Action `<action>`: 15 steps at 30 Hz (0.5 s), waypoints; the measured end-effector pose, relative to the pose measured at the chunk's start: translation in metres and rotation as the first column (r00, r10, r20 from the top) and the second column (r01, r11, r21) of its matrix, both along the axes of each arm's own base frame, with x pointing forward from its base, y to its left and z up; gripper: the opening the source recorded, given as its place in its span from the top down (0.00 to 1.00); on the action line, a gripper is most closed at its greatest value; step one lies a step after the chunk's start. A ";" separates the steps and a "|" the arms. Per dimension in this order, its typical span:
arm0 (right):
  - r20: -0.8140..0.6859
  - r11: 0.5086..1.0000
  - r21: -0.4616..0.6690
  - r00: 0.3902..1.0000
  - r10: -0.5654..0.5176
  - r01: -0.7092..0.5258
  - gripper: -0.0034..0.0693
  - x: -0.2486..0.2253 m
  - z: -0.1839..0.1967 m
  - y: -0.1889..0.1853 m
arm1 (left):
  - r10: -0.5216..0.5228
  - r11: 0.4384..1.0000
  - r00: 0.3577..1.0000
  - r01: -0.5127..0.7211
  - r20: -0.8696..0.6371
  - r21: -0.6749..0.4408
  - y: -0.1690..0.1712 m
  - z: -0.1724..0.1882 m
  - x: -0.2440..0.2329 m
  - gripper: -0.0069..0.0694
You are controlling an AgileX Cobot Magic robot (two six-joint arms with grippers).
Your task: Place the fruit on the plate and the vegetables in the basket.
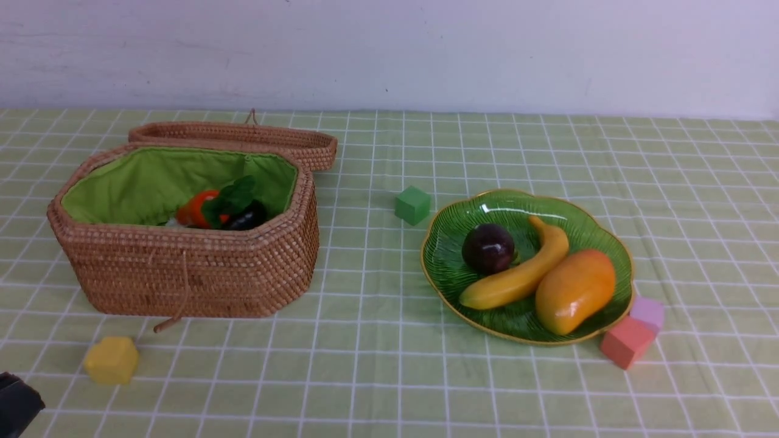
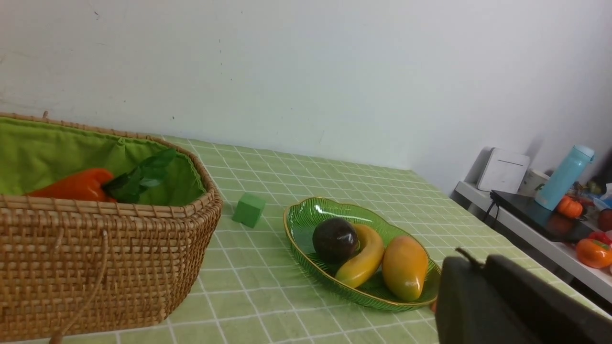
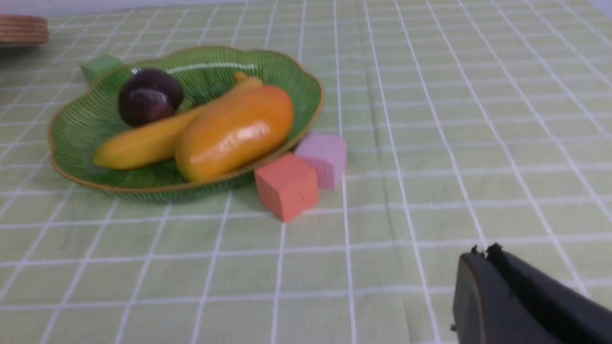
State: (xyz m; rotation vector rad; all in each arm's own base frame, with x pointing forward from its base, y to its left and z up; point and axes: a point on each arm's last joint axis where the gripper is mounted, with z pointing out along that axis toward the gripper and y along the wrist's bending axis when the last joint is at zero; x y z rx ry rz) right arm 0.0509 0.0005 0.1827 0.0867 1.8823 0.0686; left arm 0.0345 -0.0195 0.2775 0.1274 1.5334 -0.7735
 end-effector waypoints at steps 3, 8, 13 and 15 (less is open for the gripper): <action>-0.007 0.999 0.035 1.000 -0.022 0.022 0.95 0.001 -0.010 -0.001 | 0.000 1.000 1.000 0.000 -0.001 0.001 0.000 0.000 0.000 0.86; -0.007 0.998 0.060 1.000 -0.030 0.030 0.95 0.001 -0.010 -0.001 | 0.000 1.000 1.000 0.000 -0.001 0.001 0.000 0.000 0.000 0.86; -0.007 0.997 0.065 0.999 -0.031 0.032 0.94 0.001 -0.010 -0.001 | 0.000 1.000 1.000 0.000 -0.001 0.001 0.000 0.000 0.000 0.85; -0.006 0.997 0.065 0.999 -0.031 0.032 0.94 0.001 -0.010 -0.001 | 0.000 1.000 1.000 0.000 -0.001 0.001 0.000 0.000 0.000 0.85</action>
